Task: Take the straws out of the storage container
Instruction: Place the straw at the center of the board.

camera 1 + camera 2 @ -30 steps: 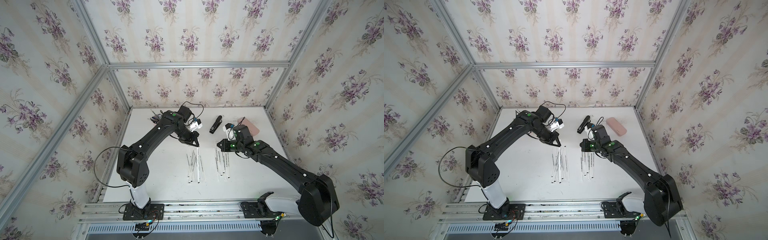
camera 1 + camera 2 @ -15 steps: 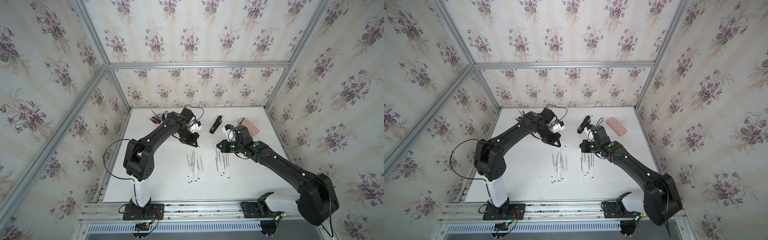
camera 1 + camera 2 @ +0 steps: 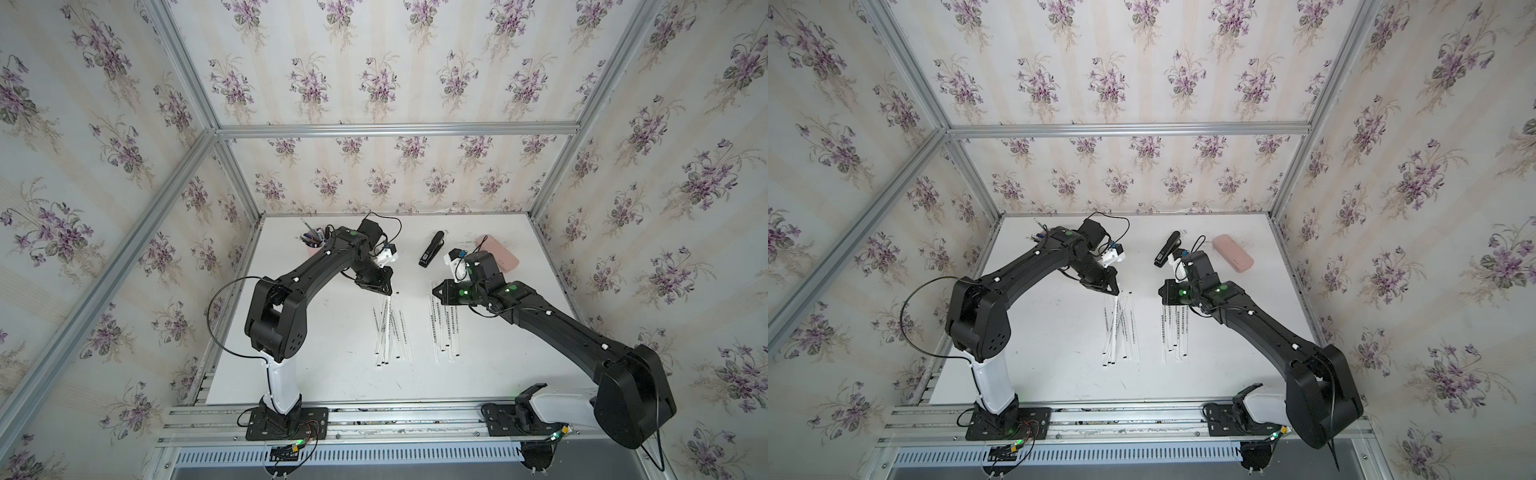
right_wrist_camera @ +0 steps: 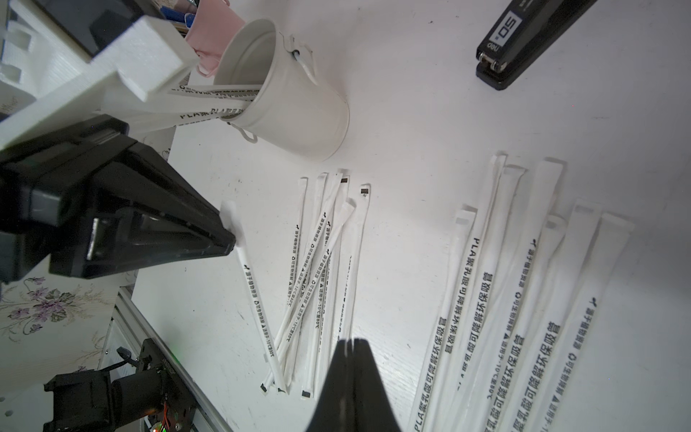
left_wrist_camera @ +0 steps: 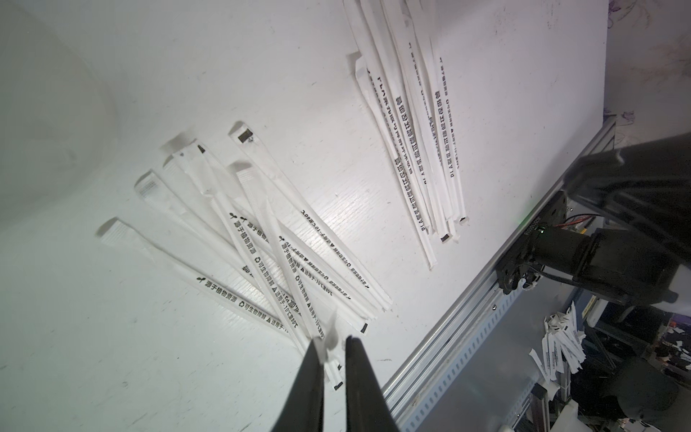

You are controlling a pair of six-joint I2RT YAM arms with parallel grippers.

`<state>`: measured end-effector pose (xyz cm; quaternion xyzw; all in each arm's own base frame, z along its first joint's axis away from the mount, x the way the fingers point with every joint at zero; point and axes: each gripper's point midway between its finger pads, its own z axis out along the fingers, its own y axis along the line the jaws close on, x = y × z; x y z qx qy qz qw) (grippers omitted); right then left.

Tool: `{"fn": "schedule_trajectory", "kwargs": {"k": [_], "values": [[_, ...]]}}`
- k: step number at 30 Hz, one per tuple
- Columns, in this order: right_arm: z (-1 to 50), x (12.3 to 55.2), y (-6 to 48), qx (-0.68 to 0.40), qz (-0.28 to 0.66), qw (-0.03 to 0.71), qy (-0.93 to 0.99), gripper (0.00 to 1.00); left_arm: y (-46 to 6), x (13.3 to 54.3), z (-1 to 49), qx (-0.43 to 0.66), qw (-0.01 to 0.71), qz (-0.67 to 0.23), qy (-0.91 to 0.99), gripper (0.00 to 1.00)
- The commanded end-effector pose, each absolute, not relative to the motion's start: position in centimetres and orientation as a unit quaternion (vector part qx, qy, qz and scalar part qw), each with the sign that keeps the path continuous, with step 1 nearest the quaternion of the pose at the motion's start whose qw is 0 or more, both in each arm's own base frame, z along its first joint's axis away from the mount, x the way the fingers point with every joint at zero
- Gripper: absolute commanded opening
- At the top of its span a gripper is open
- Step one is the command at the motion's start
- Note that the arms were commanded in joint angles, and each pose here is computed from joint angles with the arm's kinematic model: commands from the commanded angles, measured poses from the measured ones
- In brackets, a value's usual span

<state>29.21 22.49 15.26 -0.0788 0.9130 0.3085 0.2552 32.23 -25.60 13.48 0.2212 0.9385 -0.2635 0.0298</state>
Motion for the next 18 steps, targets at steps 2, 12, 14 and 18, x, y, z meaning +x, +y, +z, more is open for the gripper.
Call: {"fn": "schedule_trajectory", "kwargs": {"k": [2, 12, 14, 18], "values": [[15.8, 29.5, 22.8, -0.079, 0.317, 0.262, 0.908, 0.07, -25.3, 32.7, 14.1, 0.22, 0.044, -0.262, 0.939, 0.16], [14.7, 29.3, 23.7, -0.084, 0.323, 0.24, 0.912, 0.07, -24.6, 32.9, 16.4, 0.217, 0.078, -0.267, 0.936, 0.16], [13.9, 29.1, 24.1, -0.088, 0.32, 0.231, 0.914, 0.07, -24.8, 32.9, 18.1, 0.223, 0.097, -0.278, 0.929, 0.16], [11.3, 27.7, 26.6, -0.113, 0.314, 0.196, 0.922, 0.06, -24.8, 32.5, 22.0, 0.24, 0.142, -0.29, 0.916, 0.16]]}}
